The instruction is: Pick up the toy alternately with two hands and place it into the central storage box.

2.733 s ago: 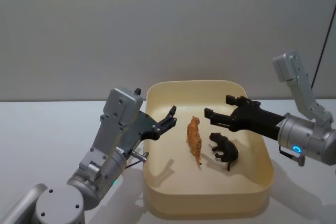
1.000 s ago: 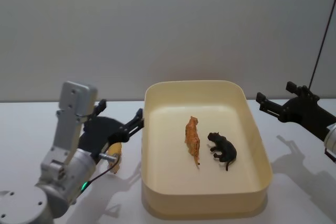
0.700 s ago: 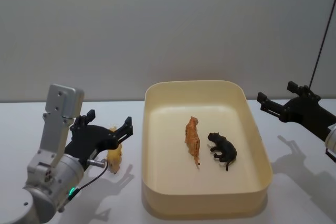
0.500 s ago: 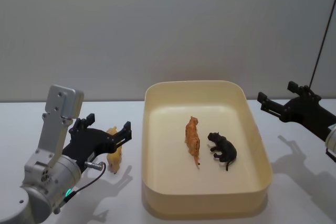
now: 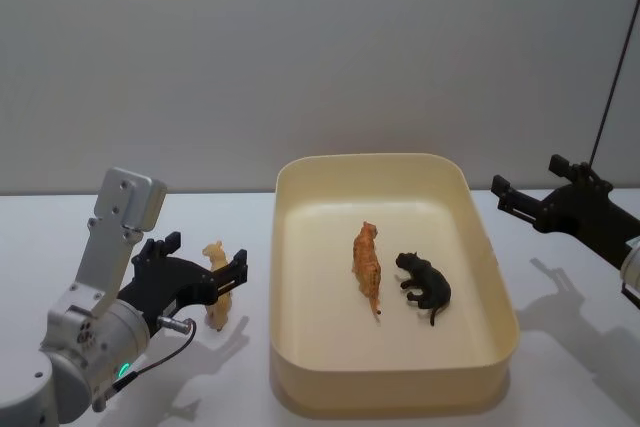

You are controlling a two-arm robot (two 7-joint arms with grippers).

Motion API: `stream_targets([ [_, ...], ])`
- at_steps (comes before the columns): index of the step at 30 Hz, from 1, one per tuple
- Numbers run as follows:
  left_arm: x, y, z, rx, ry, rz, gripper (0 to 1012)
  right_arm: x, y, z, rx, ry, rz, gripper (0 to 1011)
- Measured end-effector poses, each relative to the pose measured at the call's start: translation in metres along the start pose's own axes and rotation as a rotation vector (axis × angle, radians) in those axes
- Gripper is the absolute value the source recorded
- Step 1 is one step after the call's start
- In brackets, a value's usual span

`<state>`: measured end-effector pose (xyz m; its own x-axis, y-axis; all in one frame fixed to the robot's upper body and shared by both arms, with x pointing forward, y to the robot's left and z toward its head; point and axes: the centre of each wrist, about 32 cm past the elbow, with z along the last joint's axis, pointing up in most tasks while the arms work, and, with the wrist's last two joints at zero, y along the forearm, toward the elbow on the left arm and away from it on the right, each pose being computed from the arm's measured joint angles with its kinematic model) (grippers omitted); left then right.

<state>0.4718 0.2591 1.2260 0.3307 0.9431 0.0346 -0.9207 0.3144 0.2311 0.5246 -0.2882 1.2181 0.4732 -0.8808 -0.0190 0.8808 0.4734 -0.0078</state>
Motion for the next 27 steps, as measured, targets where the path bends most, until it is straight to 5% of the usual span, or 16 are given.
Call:
stream_targets([
  [17, 0.0018, -0.002, -0.0137, 0.072, 0.048, 0.036, 1001, 0.0, 0.0, 0.0, 0.0, 0.0, 0.0, 1001],
  [27, 0.0045, -0.0088, -0.0174, 0.097, 0.059, 0.018, 1001, 0.0, 0.0, 0.0, 0.0, 0.0, 0.0, 1001],
])
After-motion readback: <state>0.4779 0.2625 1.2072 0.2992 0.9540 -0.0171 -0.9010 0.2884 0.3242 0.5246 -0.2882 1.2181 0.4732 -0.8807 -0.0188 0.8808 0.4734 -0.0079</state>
